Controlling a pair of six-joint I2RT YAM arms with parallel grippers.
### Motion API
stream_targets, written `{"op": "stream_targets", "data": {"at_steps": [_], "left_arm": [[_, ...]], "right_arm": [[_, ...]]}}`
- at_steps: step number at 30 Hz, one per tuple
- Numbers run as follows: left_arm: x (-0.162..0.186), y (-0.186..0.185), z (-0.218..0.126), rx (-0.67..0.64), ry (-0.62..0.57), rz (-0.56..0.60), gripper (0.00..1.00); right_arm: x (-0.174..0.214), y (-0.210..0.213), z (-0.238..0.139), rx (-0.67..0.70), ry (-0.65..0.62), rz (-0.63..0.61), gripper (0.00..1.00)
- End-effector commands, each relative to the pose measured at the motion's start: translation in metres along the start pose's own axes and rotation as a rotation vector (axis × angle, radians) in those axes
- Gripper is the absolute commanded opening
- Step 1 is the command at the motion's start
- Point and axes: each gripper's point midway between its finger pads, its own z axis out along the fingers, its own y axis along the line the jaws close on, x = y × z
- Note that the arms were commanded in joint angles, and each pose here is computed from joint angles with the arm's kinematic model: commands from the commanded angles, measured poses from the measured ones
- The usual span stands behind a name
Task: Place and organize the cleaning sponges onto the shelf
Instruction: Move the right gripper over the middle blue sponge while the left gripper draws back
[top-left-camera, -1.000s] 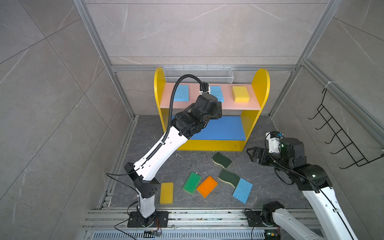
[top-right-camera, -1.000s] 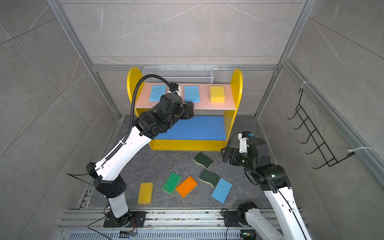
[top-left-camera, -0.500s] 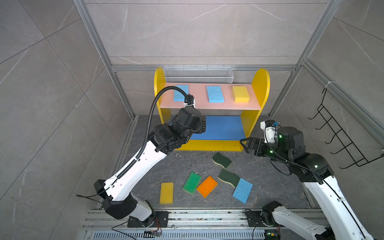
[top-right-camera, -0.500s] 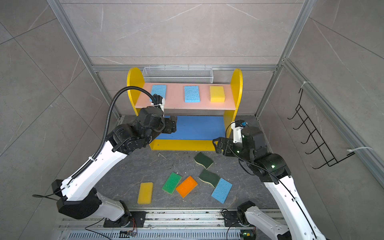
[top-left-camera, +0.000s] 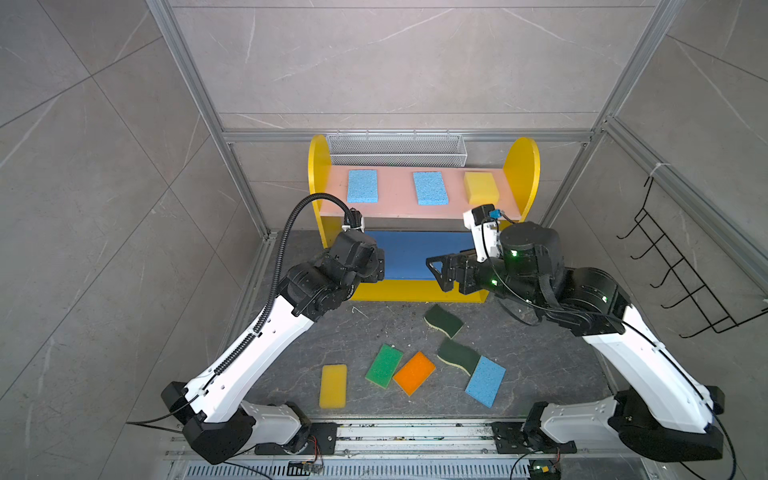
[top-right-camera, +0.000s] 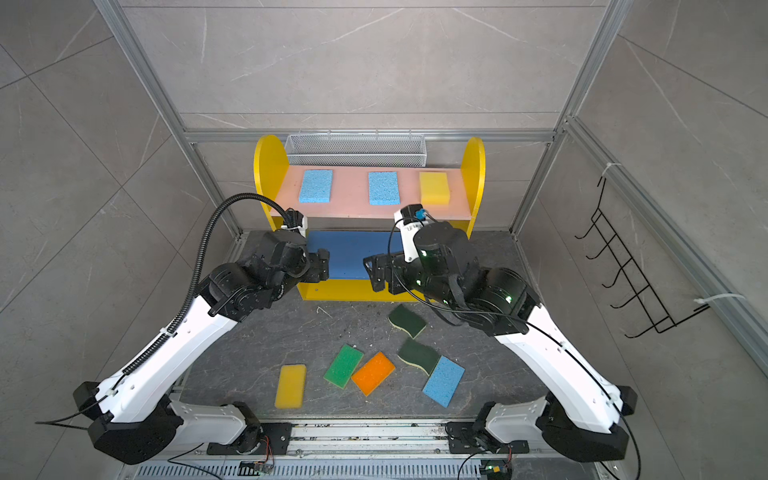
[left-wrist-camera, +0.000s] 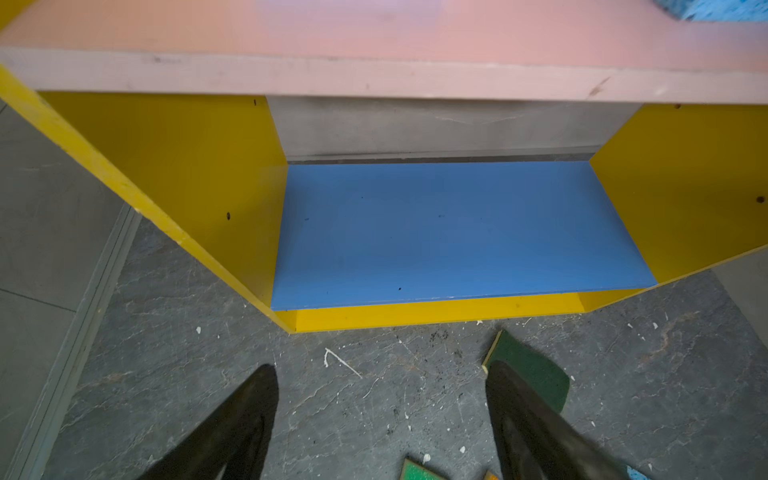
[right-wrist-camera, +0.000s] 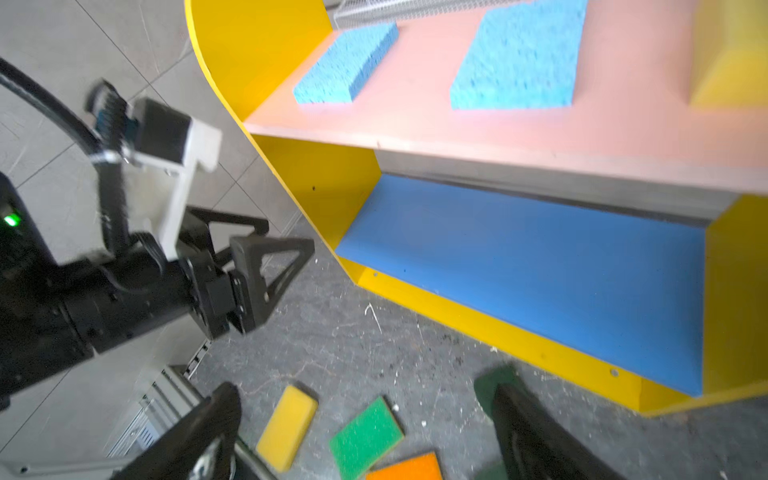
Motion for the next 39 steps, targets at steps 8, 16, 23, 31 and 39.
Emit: {"op": "stream_targets", "data": {"at_steps": [8,16,23,31,39], "left_arm": [[0.041,0.011,-0.008,0.099,0.062,-0.025,0.82],[0.058,0.033,-0.018,0.080,0.059,-0.048,0.82],[0.057,0.037,-0.020,0.085,0.053,-0.032,0.82],[0.058,0.045,-0.019,0.078,0.041,-0.050,0.83],[0.056,0.047,-0.018,0.077,0.038,-0.052,0.83]], "right_arm": [[-0.066,-0.008,0.049,0.223,-0.087,-0.226,1.00],[-0.085,-0.047,0.086,0.327,-0.090,-0.171,1.00],[-0.084,-0.074,0.113,0.335,-0.071,-0.093,1.00],[-0.074,-0.086,0.139,0.351,-0.031,-0.068,1.00],[-0.070,-0.097,0.151,0.384,-0.016,-0.063,1.00]]}}
